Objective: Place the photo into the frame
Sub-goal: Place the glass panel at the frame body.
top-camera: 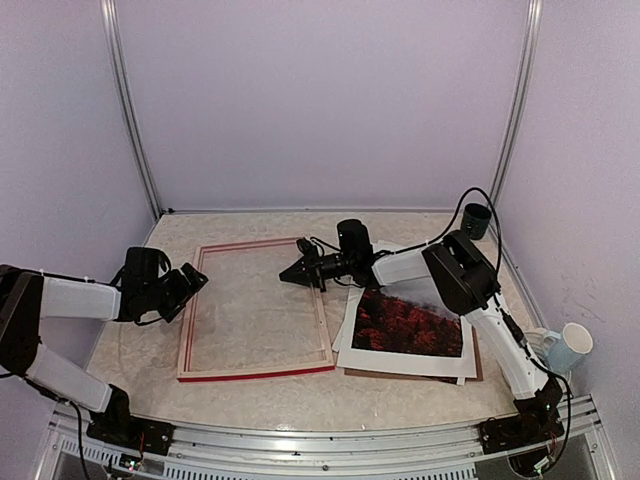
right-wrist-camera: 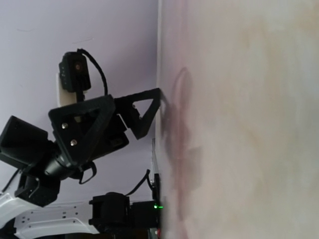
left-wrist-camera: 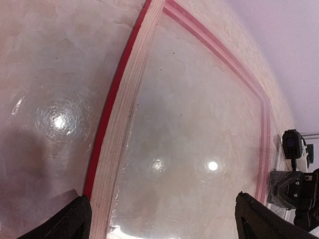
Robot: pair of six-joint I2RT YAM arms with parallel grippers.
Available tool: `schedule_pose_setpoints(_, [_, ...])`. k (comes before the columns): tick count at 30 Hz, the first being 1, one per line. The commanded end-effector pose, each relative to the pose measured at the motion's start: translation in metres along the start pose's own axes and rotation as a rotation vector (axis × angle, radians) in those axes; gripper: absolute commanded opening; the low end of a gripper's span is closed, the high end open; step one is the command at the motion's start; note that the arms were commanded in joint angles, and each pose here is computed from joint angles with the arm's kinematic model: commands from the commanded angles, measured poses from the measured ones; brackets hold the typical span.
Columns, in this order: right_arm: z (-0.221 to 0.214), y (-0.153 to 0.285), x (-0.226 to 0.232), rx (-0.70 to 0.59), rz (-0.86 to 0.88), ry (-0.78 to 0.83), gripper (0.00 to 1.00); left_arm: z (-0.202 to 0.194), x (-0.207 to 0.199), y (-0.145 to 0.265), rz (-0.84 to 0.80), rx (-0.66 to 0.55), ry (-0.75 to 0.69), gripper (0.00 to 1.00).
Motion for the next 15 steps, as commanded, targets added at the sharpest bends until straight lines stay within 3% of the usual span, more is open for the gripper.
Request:
schedule_pose_setpoints(1, [-0.0137,-0.004,0.012,0.023,-0.016,0.013,0.0,-0.0048,-0.001,-0.0021,-0.016,0.007,0.0,0.99])
schedule_pose_setpoints(15, [-0.0094,-0.0049,0.0038,-0.008,-0.069,0.003,0.0,-0.0085,-0.002,-0.0033,-0.023,0.013,0.001,0.99])
Point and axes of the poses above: each gripper's point midway between its finger pads, its own y axis back along the fingers, its own x axis along the line the jaws close on, z = x × y, the point moved 6 cm from there along y, back along the fingers, and after that the axes turned 2 degrees about -y, right-handed, at the moved point
